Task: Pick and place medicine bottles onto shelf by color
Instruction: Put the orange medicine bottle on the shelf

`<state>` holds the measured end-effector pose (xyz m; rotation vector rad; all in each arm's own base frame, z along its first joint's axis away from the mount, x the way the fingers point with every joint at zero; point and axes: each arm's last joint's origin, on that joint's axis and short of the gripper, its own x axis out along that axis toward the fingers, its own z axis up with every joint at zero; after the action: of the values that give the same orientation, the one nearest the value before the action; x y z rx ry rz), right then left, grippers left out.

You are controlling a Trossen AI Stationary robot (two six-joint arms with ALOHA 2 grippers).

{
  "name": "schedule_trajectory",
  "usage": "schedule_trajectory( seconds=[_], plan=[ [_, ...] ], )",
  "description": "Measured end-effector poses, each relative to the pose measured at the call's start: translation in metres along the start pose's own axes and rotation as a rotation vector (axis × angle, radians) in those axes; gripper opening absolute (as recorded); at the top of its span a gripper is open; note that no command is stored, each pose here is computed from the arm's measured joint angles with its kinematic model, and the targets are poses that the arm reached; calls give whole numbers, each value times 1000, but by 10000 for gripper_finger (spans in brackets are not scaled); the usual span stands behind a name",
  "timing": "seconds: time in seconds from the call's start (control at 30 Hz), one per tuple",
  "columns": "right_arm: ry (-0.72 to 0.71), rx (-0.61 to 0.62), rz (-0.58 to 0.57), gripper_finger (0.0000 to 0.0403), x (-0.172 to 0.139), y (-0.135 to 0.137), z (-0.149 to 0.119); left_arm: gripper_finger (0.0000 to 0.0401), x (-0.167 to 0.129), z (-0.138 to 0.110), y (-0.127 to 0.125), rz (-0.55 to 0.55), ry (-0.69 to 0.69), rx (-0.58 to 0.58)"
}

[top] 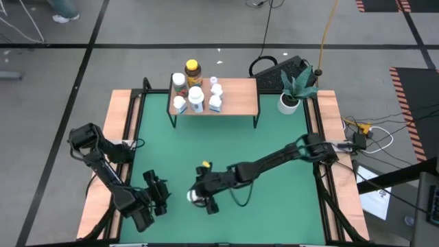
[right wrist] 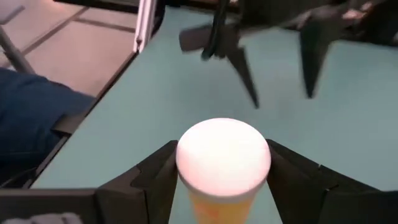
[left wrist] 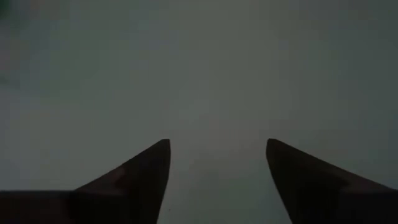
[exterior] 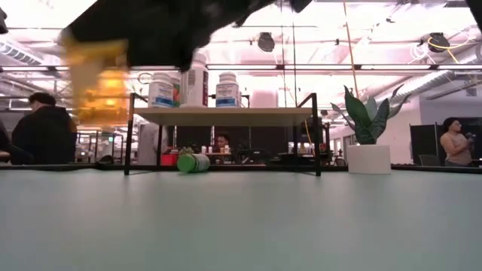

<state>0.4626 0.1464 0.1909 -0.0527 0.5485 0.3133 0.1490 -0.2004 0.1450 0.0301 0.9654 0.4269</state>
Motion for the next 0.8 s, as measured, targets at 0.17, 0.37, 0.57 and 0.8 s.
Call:
schedule_trajectory(
  seconds=[0.17, 0.37, 0.57, 0.8],
  plan=[
    [-59, -15, -134, 209, -67, -5, 19, 296, 7, -6, 3, -3, -2, -17],
    [-115, -20, -500, 209, -153, -28, 23, 305, 13, -6, 7, 16, 4, -29],
    [-230, 88, -759, 210, -228, -81, 22, 306, 16, -4, 8, 23, 7, -33],
    [-259, 270, -896, 210, -269, -174, -1, 306, 20, 2, 10, 34, 7, -32]
  ],
)
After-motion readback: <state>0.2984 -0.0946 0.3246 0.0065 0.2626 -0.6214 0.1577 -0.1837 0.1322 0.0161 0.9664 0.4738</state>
